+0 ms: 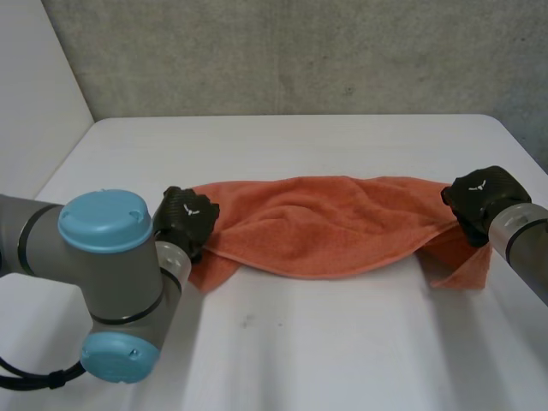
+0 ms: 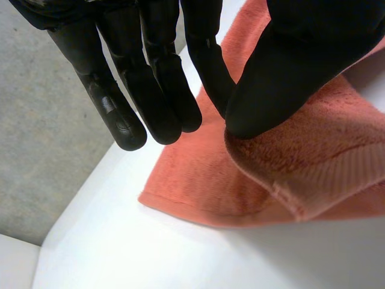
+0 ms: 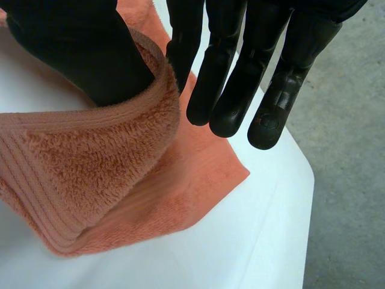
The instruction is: Fold the laundry
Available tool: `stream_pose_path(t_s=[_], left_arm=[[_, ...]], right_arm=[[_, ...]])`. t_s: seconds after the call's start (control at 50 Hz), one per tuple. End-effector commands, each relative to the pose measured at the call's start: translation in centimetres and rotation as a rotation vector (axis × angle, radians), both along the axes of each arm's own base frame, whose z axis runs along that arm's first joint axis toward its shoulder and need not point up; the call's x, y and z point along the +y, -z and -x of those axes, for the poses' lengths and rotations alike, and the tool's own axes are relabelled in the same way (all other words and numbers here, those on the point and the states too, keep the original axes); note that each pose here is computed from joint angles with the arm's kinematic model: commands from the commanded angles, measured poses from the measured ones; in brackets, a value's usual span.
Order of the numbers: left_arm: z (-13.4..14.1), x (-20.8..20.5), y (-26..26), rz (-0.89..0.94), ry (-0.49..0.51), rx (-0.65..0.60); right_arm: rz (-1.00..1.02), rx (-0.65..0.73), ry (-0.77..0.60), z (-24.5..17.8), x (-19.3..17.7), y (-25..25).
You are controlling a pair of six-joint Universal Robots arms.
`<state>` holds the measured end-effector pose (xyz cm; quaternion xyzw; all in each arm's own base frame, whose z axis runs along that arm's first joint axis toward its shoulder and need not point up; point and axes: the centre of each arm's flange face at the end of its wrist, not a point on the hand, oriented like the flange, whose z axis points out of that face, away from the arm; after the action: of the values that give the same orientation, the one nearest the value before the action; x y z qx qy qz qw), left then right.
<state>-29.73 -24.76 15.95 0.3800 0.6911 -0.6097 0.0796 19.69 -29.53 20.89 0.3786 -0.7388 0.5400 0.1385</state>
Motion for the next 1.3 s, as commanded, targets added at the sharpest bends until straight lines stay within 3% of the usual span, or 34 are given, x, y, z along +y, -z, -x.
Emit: stream_pose_path(t_s=[0.02,0.14,0.4,1.1,1.28,1.3], left_arm=[[0.8,0.9,0.5,-0.039,0.020,0.099],[1.5,1.4,0.0,-0.028,0.031,0.169],[1.7,1.8,0.5,-0.040,0.035,0.156],[-0.2,-0.5,3.7,-0.137,-0.094,0.159],[-0.4,-0.9,2.5,-0.225,-0.074,0.211],[-0.9,-0.9,0.5,-0.218,-0.083,0.217]], right_arm=[[-0.019,0.000,-0.006,-0.2,0.3,0.7],[-0.028,0.002,-0.004,-0.1,0.5,1.0],[-0.035,0.003,0.004,0.1,0.5,1.2],[-0.070,0.017,0.020,0.6,-0.4,2.5],[-0.048,0.021,0.045,1.3,-0.9,1.4],[-0.034,0.021,0.045,1.4,-0.8,0.5]])
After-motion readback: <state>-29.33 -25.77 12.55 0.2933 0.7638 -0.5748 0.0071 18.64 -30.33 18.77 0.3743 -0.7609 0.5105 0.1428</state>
